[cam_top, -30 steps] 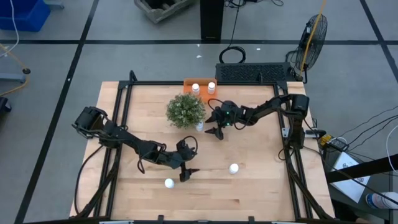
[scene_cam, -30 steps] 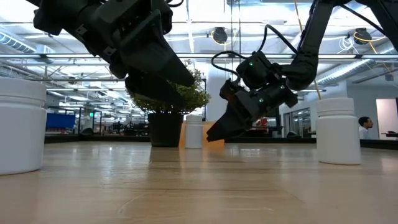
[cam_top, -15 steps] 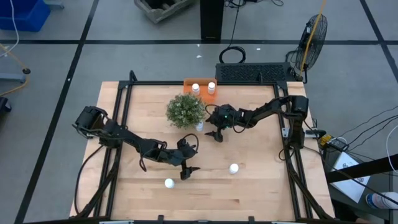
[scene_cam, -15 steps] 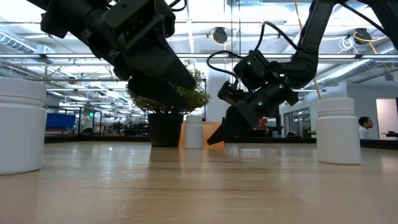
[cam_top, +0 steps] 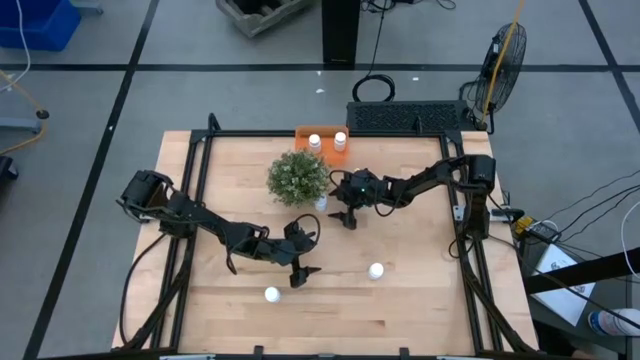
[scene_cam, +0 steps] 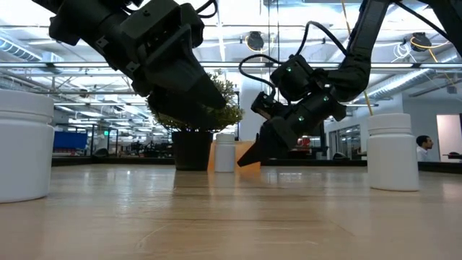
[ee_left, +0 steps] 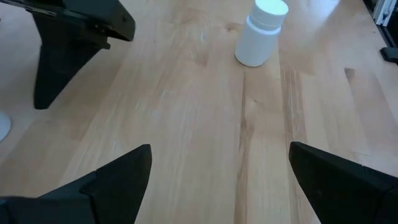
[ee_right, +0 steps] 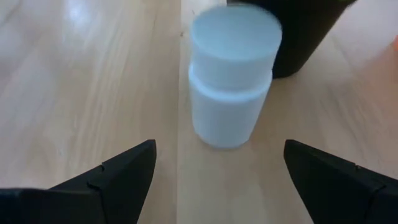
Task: Pick and place pill bottles into a basket
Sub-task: Put the white pill bottle into the orange bin
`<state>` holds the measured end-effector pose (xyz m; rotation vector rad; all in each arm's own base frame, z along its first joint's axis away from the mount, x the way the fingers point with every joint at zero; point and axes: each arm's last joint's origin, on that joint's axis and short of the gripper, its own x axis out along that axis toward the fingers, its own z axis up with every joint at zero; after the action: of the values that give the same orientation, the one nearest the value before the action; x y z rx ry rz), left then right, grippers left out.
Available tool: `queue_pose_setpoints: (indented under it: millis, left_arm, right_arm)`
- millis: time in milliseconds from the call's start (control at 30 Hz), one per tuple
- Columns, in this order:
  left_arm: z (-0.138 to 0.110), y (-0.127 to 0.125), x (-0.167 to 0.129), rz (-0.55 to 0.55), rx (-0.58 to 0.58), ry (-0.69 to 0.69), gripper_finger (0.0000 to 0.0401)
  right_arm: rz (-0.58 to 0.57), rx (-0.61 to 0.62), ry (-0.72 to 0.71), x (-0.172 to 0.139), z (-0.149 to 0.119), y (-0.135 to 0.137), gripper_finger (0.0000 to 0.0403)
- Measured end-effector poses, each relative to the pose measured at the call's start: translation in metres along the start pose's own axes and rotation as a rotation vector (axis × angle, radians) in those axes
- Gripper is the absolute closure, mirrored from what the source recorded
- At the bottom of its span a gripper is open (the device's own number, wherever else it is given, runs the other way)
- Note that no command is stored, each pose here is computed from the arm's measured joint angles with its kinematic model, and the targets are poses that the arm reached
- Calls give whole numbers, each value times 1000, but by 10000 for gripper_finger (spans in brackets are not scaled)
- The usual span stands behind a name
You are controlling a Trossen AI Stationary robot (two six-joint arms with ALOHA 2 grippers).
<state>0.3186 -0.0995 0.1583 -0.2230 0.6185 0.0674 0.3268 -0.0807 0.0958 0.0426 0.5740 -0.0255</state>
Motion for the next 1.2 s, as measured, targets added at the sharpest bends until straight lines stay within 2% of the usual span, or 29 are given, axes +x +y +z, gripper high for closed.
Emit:
queue_pose_setpoints:
  millis: [867,1200]
  left_arm:
    - [0,-1,0,-28,-8,3,15]
    - [0,-2,0,-49,-7,14,15]
  right_arm:
    - [-1,-19,-113,1,9,1,60]
    - [5,-22,-81,32,-4,-4,60]
